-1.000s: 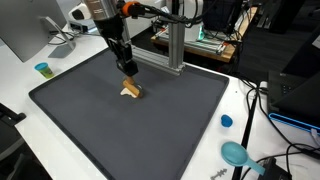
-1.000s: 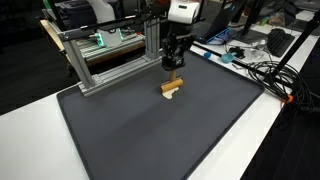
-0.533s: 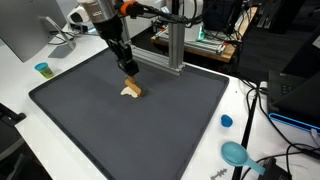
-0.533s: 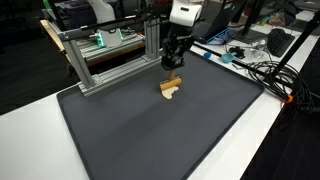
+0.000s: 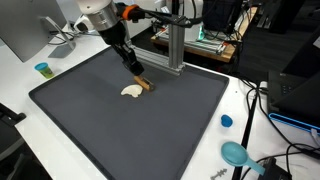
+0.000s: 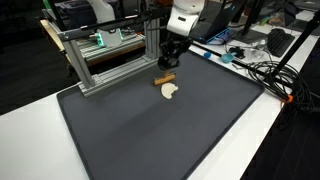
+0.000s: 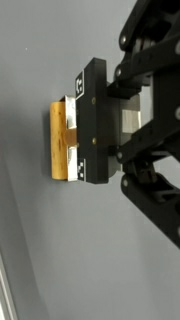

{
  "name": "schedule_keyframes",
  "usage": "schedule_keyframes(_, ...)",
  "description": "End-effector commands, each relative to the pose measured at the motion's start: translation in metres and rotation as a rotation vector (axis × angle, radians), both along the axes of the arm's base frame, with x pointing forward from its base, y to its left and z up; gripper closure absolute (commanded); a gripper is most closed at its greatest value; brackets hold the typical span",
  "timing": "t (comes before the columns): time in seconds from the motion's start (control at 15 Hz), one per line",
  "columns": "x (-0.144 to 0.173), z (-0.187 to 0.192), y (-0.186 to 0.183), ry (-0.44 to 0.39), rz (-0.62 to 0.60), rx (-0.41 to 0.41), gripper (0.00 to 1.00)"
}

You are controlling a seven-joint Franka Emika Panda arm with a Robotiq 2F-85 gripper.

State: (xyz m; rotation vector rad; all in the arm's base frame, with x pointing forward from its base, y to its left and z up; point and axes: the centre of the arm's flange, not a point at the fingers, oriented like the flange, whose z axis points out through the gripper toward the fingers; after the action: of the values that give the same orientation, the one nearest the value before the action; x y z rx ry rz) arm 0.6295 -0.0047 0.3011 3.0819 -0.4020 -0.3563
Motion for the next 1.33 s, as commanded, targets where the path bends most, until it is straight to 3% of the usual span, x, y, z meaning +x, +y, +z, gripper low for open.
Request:
schedule_keyframes(0.0, 0.002, -0.023, -0.004, 0.057, -0.037, 0.035, 0.78)
schedule_keyframes(0.2, -0.017, -0.001, 0.001, 0.015, -0.026, 0.047, 0.78)
schedule_keyframes(0.33, -0.049, 0.026, 0.008, -0.037, 0.018, 0.037, 0.78)
schedule_keyframes(0.67, -0.106, 0.077, 0.028, -0.246, 0.081, -0.077, 0.78)
schedule_keyframes(0.87, -0.139, 0.114, 0.035, -0.331, 0.097, -0.141, 0.78)
schedule_keyframes(1.13, -0.19, 0.163, 0.032, -0.438, 0.052, -0.164, 0.78)
schedule_keyframes(1.2, -0.14, 0.135, 0.035, -0.375, 0.073, -0.138, 0.53)
schedule_keyframes(1.27, -0.152, 0.146, 0.035, -0.397, 0.068, -0.14, 0.53)
